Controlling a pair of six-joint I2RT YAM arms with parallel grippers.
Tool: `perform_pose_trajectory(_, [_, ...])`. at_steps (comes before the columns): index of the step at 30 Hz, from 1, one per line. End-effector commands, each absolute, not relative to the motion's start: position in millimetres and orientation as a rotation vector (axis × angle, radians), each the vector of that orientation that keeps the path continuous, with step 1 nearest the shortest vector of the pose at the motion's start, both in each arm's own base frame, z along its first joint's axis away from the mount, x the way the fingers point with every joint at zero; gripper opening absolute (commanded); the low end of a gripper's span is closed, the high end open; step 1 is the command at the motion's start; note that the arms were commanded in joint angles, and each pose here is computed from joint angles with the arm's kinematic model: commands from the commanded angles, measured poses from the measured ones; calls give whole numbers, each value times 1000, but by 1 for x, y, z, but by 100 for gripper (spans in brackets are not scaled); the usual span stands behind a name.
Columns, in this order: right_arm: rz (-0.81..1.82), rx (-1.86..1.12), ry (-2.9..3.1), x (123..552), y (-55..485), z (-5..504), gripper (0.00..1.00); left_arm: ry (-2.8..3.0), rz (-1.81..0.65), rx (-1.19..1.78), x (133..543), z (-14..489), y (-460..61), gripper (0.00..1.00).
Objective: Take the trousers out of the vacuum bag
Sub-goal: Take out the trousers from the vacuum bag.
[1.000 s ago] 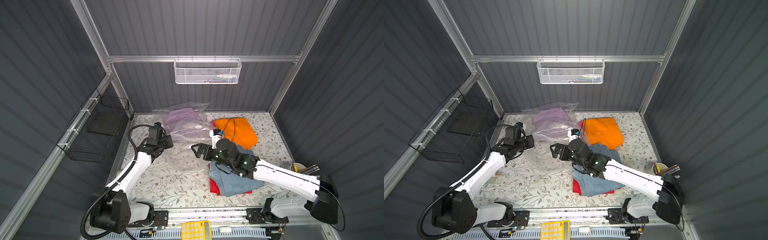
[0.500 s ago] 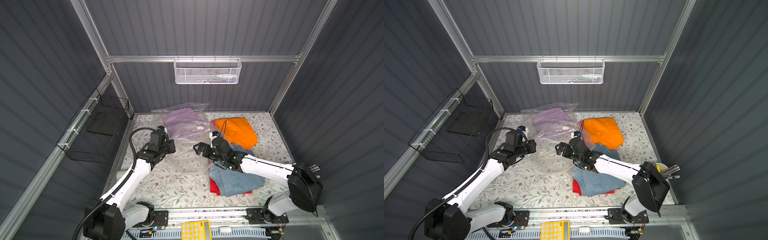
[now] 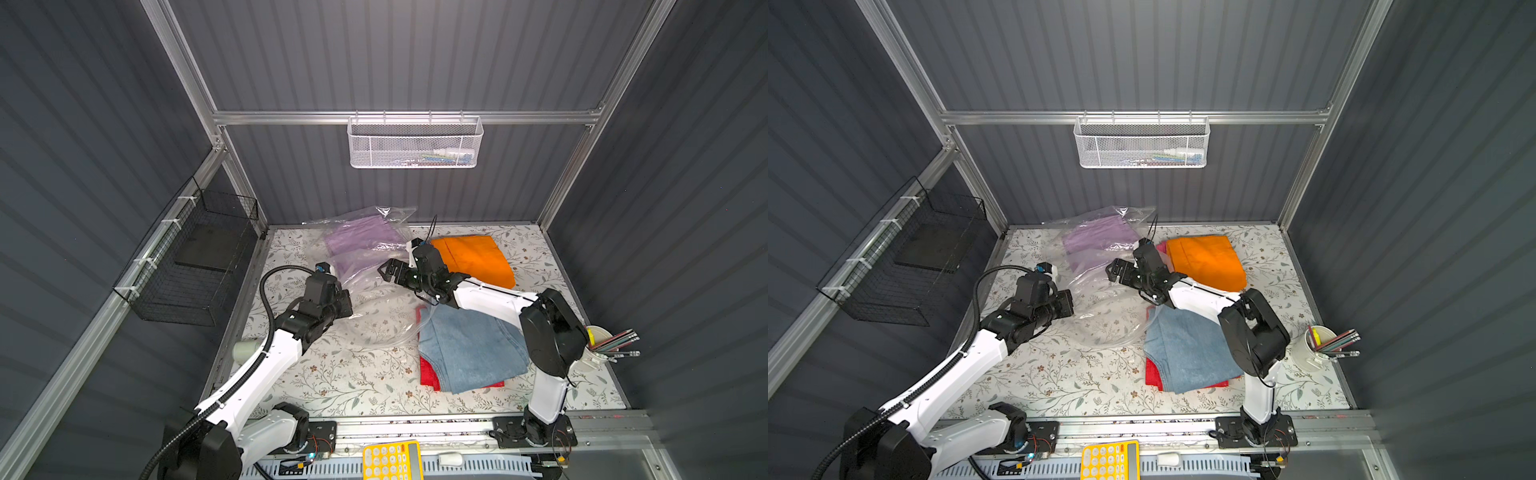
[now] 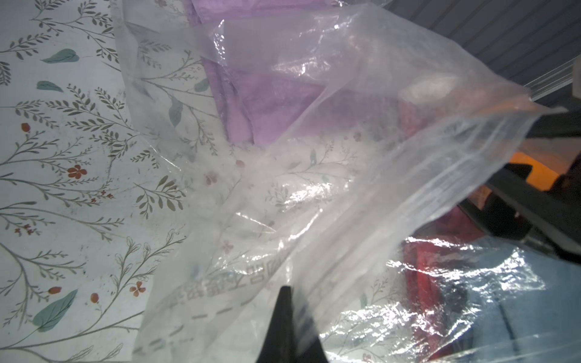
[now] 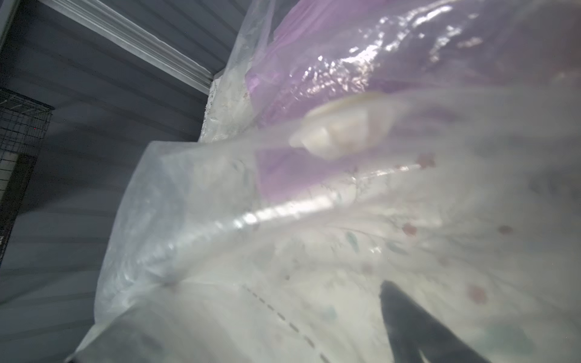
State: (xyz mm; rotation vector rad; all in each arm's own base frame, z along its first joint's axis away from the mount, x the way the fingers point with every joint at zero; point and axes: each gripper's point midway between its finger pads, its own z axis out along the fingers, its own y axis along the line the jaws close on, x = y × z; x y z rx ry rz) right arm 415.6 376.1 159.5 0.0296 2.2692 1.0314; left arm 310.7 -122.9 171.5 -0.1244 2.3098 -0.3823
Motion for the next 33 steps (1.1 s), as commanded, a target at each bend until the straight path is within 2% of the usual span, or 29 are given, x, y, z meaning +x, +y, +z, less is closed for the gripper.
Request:
perform_pose_trajectory(1, [1027, -27, 2266, 437, 381, 161, 99, 2306, -324, -220, 301, 166, -107, 0])
perform_pose_trajectory(7, [1055, -69, 2257, 466, 392, 166, 99, 2305, -350, -276, 297, 160, -113, 0])
perform_pose_trajectory(10, [1064, -72, 2242, 467, 389, 176, 99, 2274, -323, -294, 304, 167, -111, 0])
perform_pose_trajectory(18, [1132, 68, 2146, 410, 356, 203, 99, 2245, -251, -209, 340, 189, -123, 0])
perform_pose_trajectory(24, [1122, 80, 2140, 361, 370, 204, 96, 2243, -259, -156, 354, 191, -134, 0])
perform_pose_trajectory(29, [1152, 66, 2157, 351, 392, 200, 92, 2242, -252, -148, 357, 191, -134, 0])
perform_pose_trajectory(33, [1160, 60, 2200, 354, 412, 183, 83, 2234, -241, -148, 356, 193, -132, 0])
